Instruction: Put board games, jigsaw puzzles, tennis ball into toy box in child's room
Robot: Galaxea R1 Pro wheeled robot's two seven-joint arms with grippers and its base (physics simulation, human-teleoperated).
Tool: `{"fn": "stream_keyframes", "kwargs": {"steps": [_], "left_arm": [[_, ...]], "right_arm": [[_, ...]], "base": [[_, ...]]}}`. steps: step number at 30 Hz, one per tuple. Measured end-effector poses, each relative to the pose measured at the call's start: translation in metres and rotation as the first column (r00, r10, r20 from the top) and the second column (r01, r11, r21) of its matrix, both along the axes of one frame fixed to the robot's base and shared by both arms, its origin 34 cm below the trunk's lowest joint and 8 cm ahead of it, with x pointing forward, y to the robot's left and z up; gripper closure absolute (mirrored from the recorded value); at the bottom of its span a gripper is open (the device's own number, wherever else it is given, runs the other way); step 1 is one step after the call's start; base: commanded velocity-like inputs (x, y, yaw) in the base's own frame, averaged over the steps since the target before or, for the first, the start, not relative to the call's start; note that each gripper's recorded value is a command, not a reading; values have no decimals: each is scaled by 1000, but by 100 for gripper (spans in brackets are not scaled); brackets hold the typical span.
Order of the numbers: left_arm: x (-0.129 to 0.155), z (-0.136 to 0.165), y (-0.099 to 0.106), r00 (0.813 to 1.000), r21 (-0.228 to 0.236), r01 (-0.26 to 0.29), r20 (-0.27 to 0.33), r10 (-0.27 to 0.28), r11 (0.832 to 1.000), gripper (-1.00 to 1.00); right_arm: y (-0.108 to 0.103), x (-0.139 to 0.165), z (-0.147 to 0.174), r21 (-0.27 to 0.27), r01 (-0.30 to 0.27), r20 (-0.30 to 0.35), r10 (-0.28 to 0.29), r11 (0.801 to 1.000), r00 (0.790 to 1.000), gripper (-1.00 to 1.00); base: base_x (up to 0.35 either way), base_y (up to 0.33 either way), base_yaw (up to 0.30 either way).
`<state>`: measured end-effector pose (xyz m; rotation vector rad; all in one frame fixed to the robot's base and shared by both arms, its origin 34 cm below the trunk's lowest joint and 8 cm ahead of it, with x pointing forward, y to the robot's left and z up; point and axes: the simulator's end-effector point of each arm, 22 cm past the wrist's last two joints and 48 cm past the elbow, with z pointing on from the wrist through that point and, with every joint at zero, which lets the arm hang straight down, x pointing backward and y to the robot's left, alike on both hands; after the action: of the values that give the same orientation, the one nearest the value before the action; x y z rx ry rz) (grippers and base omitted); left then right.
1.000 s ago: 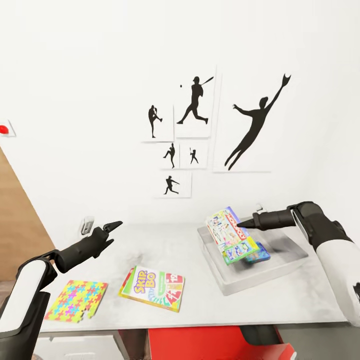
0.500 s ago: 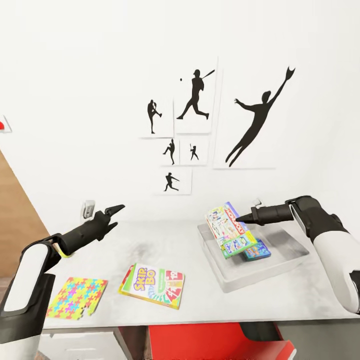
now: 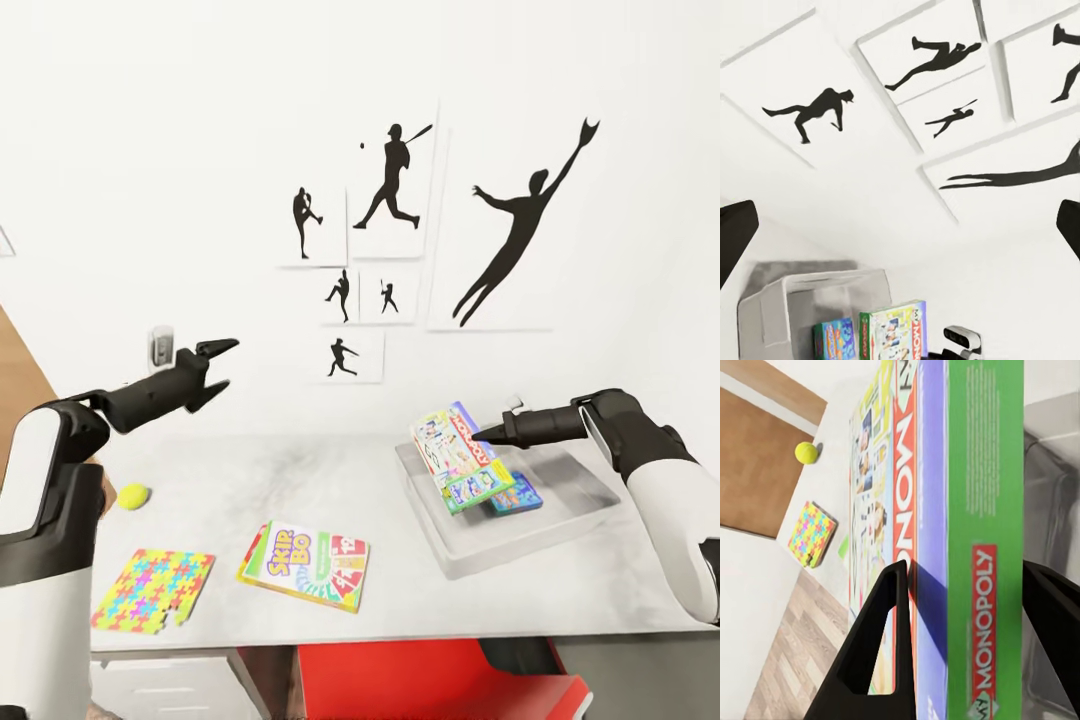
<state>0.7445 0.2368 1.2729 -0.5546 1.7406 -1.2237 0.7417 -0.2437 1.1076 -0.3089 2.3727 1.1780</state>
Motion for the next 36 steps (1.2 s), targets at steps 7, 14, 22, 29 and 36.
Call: {"fn": "stream_keyframes", "kwargs": {"steps": [7,14,22,29,36], "left_arm": [[12,16,0,999,15,-7,-35,8,1000,-100],[17,14,-2,999,18,-6,-51,7,1000,-100],[21,-1,-12,996,41,15,-85,-11,999,-100],[24,-13,-14,994,46,20,-105,-15,999,-100],[27,-22,-14,993,46,22,-119,-16,999,-100]], "right_arm": [[-1,1,-7,-1,1,-11,-1,1000,1000,100],[0,3,-14,0,1,-22,-1,1000,1000,100],[-1,4,-22,-1,2,-34,-2,1000,999,100],[-1,5,-29,0,1,-45,-1,1000,999,100],[-1,5,-37,-1,1,-56,-1,1000,998,100]], "base": [[0,0,0],[0,0,0],[0,0,0],[0,0,0],[0,0,0]]}}
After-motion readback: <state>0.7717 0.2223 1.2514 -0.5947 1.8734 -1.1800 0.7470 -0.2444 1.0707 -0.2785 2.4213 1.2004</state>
